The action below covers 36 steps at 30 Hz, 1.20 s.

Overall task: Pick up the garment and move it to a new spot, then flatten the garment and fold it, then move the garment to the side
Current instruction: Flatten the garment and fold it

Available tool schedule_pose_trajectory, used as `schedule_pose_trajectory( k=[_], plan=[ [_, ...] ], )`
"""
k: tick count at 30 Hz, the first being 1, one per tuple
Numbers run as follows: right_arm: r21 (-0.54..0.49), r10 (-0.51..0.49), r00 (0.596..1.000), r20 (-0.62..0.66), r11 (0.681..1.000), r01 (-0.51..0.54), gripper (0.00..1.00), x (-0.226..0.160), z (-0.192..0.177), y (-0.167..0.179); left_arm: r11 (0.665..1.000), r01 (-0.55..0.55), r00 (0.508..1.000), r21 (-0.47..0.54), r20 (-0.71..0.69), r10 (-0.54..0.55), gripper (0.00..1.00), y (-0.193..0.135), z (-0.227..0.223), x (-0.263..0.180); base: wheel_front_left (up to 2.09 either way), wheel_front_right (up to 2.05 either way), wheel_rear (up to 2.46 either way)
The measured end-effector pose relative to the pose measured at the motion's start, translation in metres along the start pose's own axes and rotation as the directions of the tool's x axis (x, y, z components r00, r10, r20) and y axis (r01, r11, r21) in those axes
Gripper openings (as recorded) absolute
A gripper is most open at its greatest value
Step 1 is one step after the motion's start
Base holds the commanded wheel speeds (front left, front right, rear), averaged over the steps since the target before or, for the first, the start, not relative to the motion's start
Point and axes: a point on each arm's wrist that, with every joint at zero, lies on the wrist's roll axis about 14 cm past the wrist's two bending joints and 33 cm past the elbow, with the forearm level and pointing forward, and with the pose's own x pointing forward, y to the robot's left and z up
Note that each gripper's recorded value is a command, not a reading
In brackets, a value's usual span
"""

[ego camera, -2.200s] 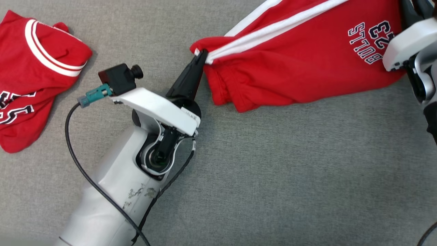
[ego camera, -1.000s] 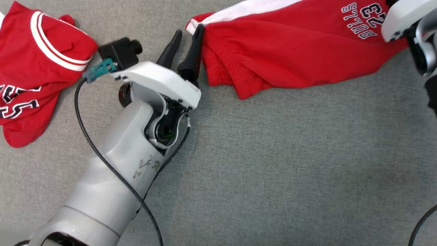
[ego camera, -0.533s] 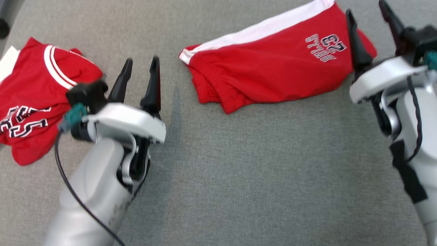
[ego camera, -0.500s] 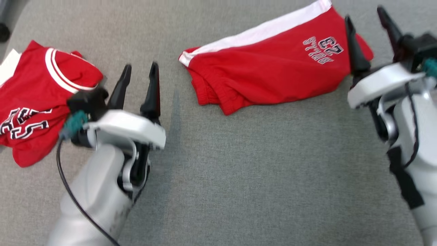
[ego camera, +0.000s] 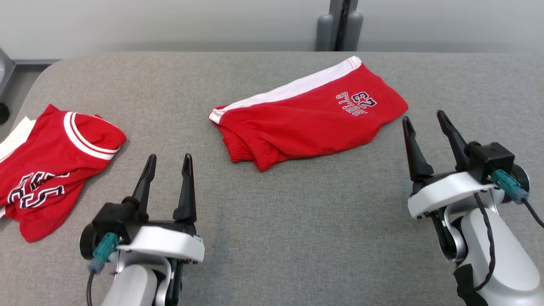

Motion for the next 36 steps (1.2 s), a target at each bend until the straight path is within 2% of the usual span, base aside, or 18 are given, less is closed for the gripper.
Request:
schedule_pose_trajectory(
  k=[5,8,11,18,27,36],
  plan=[
    [0.084,-0.054,0.998,-0.016,0.995,0.055,1.0,-0.011,-0.005,-0.009,0.999,0.03,0.999,0.018,0.02,-0.03,1.0,-0.012,0.004,-0.016,0.0,0.0,0.0],
    [0.174,-0.096,0.993,-0.061,0.979,0.105,1.0,-0.01,-0.021,-0.019,0.999,0.028,0.999,0.037,0.026,-0.029,1.0,-0.012,0.005,-0.024,0.0,0.0,0.0],
    [0.209,-0.126,0.986,-0.11,0.967,0.147,1.0,0.0,-0.033,-0.036,0.999,0.032,0.999,0.044,0.036,-0.033,1.0,-0.015,0.008,-0.028,0.0,0.0,0.0],
    [0.134,-0.148,0.954,-0.259,0.973,0.187,1.0,0.042,-0.062,-0.07,0.999,0.014,1.0,0.047,0.005,-0.014,1.0,-0.012,-0.003,-0.03,0.0,0.0,0.0],
    [0.11,-0.089,0.879,-0.468,0.981,0.158,1.0,0.086,-0.116,-0.06,0.998,-0.027,0.999,0.062,-0.031,0.029,1.0,0.001,-0.015,-0.022,0.0,0.0,0.0],
    [0.075,-0.055,0.832,-0.552,0.99,0.116,1.0,0.106,-0.147,-0.052,0.992,-0.083,0.994,0.092,-0.06,0.089,1.0,0.019,-0.024,-0.023,0.0,0.0,0.0]
  ],
)
